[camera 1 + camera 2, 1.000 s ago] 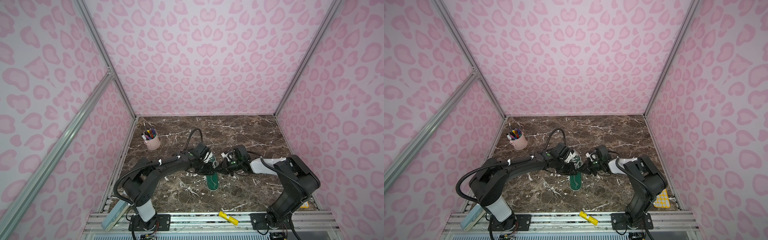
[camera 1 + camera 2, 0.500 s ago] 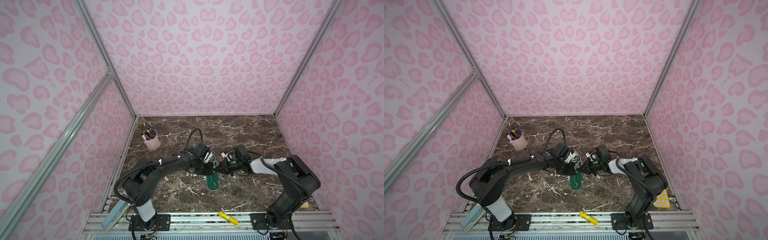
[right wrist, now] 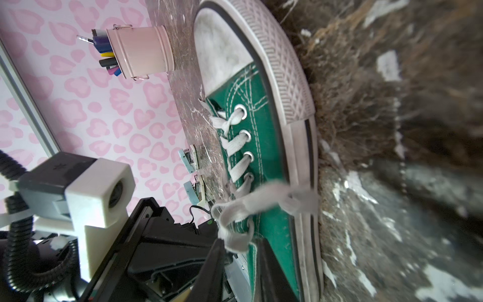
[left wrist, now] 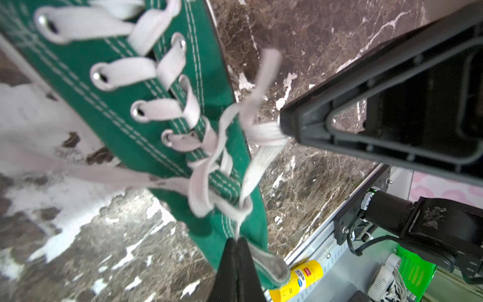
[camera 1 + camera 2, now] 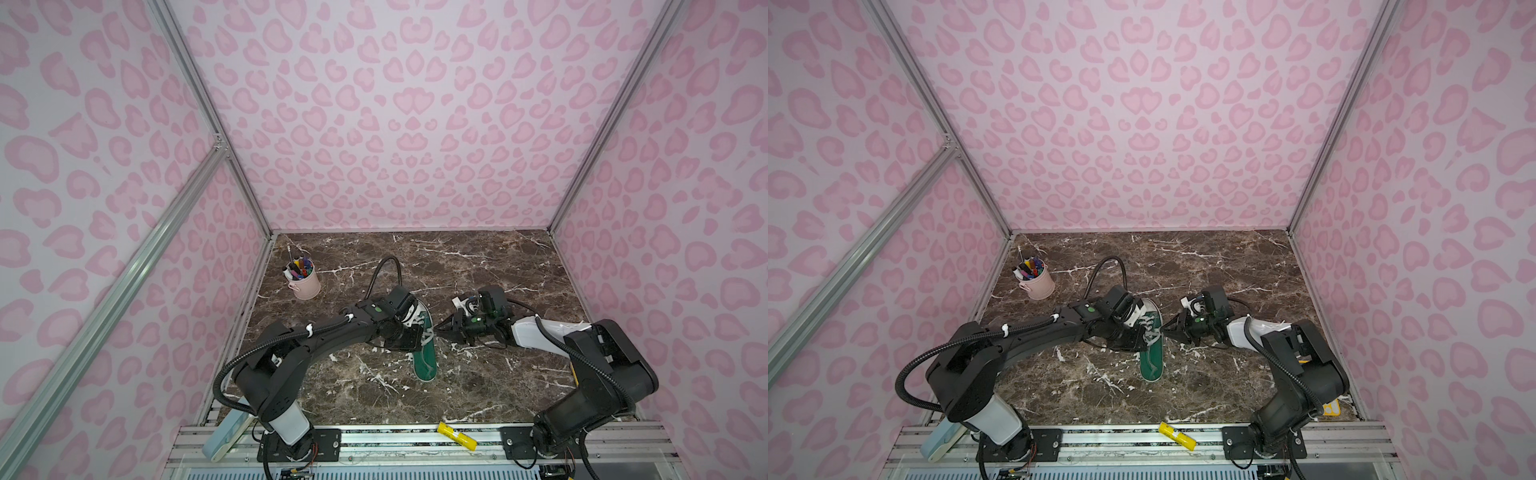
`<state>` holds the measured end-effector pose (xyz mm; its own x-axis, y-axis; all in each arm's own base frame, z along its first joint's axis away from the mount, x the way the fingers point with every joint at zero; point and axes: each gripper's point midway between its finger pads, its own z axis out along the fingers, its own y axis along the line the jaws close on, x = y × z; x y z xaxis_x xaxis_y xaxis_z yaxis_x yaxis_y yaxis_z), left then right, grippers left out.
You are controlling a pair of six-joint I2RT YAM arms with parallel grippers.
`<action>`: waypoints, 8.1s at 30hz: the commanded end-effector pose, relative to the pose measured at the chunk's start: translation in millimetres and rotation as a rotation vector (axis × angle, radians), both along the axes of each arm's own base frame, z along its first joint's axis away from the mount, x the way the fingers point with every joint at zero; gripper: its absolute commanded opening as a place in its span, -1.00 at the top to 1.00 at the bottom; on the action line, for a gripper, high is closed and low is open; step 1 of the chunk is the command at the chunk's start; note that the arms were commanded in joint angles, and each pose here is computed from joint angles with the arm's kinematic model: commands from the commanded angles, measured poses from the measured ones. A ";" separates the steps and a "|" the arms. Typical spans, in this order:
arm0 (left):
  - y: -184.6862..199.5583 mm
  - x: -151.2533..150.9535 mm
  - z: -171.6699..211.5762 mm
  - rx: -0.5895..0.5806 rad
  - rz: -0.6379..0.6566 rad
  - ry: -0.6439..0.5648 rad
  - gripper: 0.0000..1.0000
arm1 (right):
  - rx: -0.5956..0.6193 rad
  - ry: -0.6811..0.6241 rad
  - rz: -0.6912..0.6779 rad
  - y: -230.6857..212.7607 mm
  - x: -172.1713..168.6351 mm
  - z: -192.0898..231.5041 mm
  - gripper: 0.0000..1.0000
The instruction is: Tie the shoes
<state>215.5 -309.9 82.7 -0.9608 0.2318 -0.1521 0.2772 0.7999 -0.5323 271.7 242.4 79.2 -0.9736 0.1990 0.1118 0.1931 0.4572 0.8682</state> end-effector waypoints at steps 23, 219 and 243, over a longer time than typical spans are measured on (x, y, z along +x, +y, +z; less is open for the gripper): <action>-18.5 91.6 164.7 -0.156 -0.030 -0.300 0.93 | -0.330 -1.104 -0.006 -20.0 13.0 130.7 0.29; 206.1 89.6 8.0 0.748 0.148 -0.147 0.93 | -0.639 -0.537 -0.570 -197.3 -9.6 21.3 0.90; 170.0 81.4 8.2 0.567 0.204 -0.153 0.93 | -0.662 -0.713 -0.333 -147.4 22.6 67.1 0.87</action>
<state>298.1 -134.4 91.2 -0.9705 0.1444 -0.1930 0.1377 0.9893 0.0481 288.7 85.8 138.9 -0.6627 0.3406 -0.6669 -0.0178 0.8832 0.4687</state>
